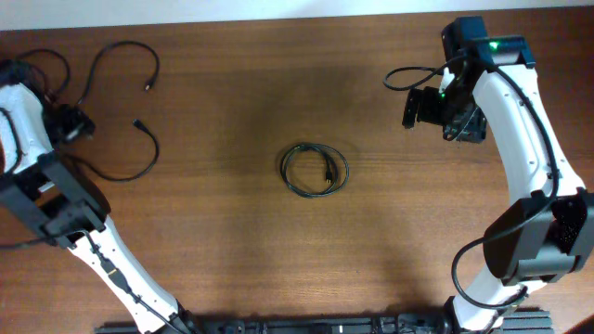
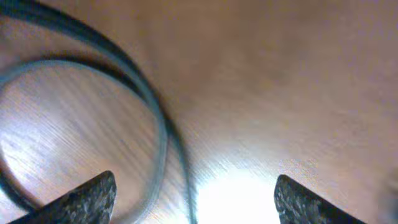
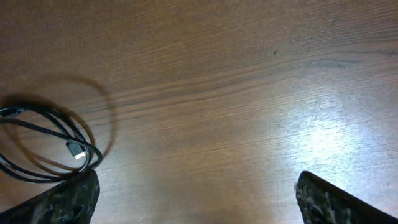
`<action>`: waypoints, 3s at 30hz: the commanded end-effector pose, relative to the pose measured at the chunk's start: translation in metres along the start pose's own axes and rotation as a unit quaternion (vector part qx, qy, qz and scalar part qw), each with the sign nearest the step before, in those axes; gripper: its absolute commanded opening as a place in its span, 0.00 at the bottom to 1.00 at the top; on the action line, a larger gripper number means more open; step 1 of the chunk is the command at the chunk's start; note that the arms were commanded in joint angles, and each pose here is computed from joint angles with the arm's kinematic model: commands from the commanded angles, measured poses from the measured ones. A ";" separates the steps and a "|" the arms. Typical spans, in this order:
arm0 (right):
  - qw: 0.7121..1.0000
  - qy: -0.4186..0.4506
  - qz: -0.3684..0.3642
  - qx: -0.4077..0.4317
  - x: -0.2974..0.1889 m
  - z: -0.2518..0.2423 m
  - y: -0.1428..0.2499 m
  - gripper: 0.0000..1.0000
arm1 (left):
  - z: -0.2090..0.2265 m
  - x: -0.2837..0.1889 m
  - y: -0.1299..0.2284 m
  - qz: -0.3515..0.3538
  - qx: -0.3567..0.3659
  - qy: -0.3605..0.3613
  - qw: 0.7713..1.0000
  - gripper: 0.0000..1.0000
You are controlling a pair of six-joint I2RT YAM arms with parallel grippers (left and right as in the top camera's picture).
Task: Untangle cables
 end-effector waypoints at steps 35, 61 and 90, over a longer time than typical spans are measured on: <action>1.000 0.006 -0.006 -0.002 -0.003 -0.002 0.000 0.98 | 0.142 -0.033 -0.051 -0.063 -0.153 -0.010 0.986 0.00; 1.000 0.006 -0.006 -0.002 -0.003 -0.002 0.000 0.98 | 0.050 0.035 0.020 0.105 -0.020 -0.013 0.994 0.48; 1.000 0.006 -0.006 -0.002 -0.003 -0.002 0.000 0.99 | -0.143 0.023 0.125 0.117 0.186 0.035 0.975 0.69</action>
Point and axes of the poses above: each gripper's point midway between its finger pads, its own x axis out along the fingers, its own z axis along the line the jaws close on, y = z × x, the point moved 3 cm from there along -x, back along the fingers, and after that the axes turned 10 degrees about -x, right-handed, at the moved point
